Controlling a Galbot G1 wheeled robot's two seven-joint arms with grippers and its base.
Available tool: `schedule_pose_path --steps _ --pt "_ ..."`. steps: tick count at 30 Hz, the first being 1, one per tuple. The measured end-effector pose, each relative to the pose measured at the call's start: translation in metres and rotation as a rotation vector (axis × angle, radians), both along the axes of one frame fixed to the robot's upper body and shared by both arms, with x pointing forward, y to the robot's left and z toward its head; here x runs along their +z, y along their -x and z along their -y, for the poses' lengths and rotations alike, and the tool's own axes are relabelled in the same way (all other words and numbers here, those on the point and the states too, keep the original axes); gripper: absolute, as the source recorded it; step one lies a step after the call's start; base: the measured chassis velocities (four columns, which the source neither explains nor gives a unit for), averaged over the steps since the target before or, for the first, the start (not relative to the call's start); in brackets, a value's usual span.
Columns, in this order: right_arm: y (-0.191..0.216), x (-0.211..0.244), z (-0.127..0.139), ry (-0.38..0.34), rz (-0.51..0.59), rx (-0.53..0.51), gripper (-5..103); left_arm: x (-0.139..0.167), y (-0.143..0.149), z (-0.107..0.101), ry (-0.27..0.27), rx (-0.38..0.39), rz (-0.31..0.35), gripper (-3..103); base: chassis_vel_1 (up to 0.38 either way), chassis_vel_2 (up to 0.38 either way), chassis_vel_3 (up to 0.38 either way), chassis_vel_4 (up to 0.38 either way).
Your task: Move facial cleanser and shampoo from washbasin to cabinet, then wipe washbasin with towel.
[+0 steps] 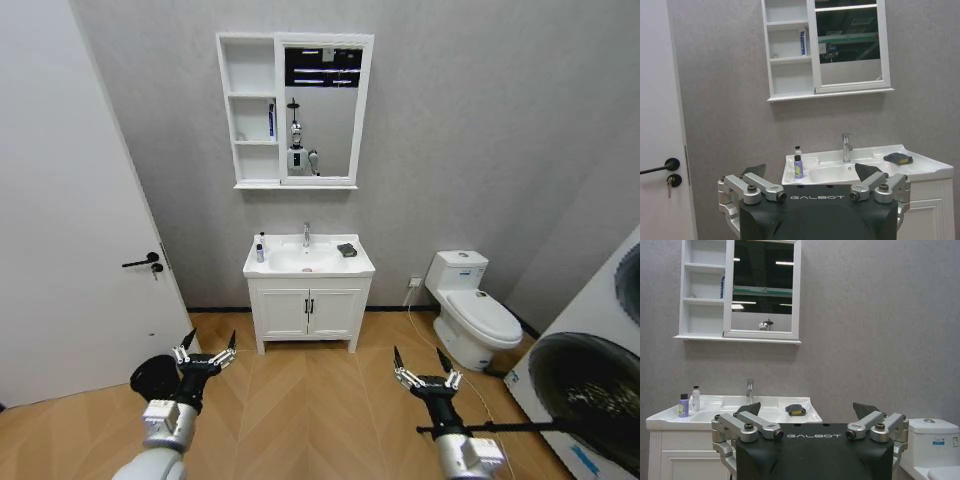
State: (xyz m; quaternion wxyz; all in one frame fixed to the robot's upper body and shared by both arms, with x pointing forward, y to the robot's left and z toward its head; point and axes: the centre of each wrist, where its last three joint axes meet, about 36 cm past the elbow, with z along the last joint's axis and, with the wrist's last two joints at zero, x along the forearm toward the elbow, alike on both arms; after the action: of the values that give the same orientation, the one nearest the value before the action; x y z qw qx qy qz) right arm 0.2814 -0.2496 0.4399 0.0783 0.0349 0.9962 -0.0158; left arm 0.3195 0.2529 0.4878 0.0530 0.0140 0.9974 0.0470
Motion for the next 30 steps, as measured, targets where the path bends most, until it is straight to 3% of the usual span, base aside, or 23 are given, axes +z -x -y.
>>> schedule_pose_path --steps 21,30 --pt "-0.0031 -0.0093 -0.0012 -0.017 0.006 0.029 100 -0.0033 0.0033 0.0008 0.004 0.001 -0.022 98 0.0 0.0 0.0 0.0" --pt "0.0018 -0.003 -0.0007 -0.007 0.017 0.03 100 -0.0068 -0.0002 0.004 0.013 -0.009 -0.028 98 -0.103 0.098 0.119 -0.109"
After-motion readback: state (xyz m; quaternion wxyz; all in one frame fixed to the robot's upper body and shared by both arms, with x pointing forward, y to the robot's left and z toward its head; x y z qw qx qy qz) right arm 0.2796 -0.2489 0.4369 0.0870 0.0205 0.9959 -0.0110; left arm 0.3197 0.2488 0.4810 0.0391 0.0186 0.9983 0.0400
